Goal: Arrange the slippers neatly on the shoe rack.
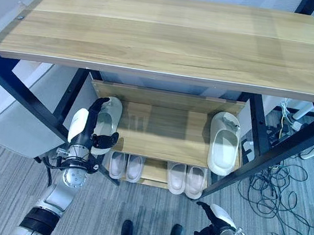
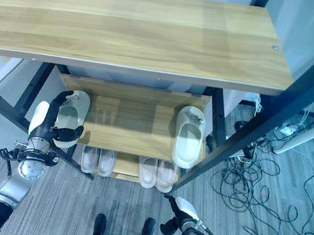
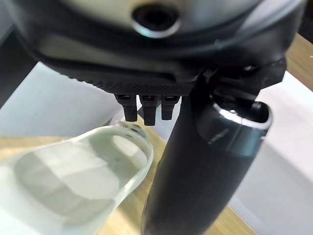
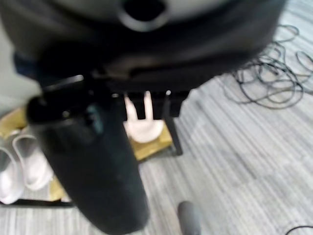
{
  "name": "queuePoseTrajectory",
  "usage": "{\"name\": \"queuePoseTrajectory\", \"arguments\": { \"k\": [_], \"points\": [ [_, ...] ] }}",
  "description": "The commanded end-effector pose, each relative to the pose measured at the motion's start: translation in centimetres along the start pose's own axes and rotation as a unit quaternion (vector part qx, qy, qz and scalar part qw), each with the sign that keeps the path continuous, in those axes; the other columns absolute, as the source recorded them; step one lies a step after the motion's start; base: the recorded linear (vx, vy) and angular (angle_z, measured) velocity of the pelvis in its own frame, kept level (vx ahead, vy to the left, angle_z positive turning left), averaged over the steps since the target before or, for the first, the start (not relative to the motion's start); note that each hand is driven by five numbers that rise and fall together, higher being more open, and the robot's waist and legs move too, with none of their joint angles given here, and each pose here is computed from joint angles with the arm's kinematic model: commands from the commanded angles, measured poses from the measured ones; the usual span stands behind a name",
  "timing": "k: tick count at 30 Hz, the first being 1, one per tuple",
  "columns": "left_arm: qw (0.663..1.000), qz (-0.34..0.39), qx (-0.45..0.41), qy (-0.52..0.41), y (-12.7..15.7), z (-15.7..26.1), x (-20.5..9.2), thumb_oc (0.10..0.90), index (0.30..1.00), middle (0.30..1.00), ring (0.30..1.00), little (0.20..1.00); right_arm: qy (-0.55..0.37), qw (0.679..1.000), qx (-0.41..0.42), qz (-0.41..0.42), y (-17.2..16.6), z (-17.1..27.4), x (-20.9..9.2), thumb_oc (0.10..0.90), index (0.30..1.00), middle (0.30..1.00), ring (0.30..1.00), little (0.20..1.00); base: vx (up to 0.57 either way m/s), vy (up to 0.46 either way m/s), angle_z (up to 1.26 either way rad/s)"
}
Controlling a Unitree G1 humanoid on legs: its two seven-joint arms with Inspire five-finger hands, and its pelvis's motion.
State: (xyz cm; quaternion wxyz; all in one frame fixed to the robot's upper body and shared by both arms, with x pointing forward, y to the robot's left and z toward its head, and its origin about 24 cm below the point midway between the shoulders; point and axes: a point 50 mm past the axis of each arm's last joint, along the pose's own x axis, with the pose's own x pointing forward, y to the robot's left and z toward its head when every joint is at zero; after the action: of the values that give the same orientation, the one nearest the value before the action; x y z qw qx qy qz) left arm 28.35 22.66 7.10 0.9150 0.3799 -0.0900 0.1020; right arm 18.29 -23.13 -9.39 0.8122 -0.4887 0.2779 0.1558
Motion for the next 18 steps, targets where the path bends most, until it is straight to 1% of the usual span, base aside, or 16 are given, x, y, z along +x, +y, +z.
{"name": "queuePoseTrajectory", "arguments": {
  "k": [1, 3, 4, 6, 7, 12, 18],
  "points": [
    [0.990, 0.092, 0.062, -0.092, 4.3, 3.2, 4.2, 0.800, 0.900, 0.900, 0.900, 0.900, -0.046, 0.998, -0.020, -0.040, -1.6, 1.0, -0.2, 0.800, 0.900, 0.900, 0.900, 0.900, 0.00, 0.000, 0.00],
    [0.987, 0.095, 0.089, -0.091, 4.8, 3.0, 4.4, 0.800, 0.900, 0.900, 0.900, 0.900, -0.047, 0.998, -0.021, -0.038, -1.5, 1.0, -0.3, 0.800, 0.900, 0.900, 0.900, 0.900, 0.00, 0.000, 0.00],
    [0.987, 0.095, 0.089, -0.091, 4.8, 3.0, 4.4, 0.800, 0.900, 0.900, 0.900, 0.900, -0.047, 0.998, -0.021, -0.038, -1.5, 1.0, -0.3, 0.800, 0.900, 0.900, 0.900, 0.900, 0.00, 0.000, 0.00],
    [0.982, 0.096, 0.138, -0.086, 5.7, 2.4, 4.9, 0.800, 0.900, 0.900, 0.900, 0.900, -0.049, 0.998, -0.020, -0.037, -1.6, 0.9, -0.3, 0.800, 0.900, 0.900, 0.900, 0.900, 0.00, 0.000, 0.00],
    [0.982, 0.096, 0.138, -0.086, 5.7, 2.4, 4.9, 0.800, 0.900, 0.900, 0.900, 0.900, -0.049, 0.998, -0.020, -0.037, -1.6, 1.0, -0.3, 0.800, 0.900, 0.900, 0.900, 0.900, 0.00, 0.000, 0.00],
    [0.967, 0.087, 0.223, -0.082, 7.2, 1.8, 5.7, 0.800, 0.900, 0.900, 0.900, 0.900, -0.051, 0.998, -0.022, -0.036, -1.7, 0.8, -0.5, 0.800, 0.900, 0.900, 0.900, 0.900, 0.00, 0.000, 0.00],
    [0.957, 0.080, 0.268, -0.077, 8.2, 1.5, 6.3, 0.800, 0.900, 0.900, 0.900, 0.900, -0.051, 0.998, -0.023, -0.031, -1.6, 0.7, -0.6, 0.800, 0.900, 0.900, 0.900, 0.900, 0.00, 0.000, 0.00]
  ]
}}
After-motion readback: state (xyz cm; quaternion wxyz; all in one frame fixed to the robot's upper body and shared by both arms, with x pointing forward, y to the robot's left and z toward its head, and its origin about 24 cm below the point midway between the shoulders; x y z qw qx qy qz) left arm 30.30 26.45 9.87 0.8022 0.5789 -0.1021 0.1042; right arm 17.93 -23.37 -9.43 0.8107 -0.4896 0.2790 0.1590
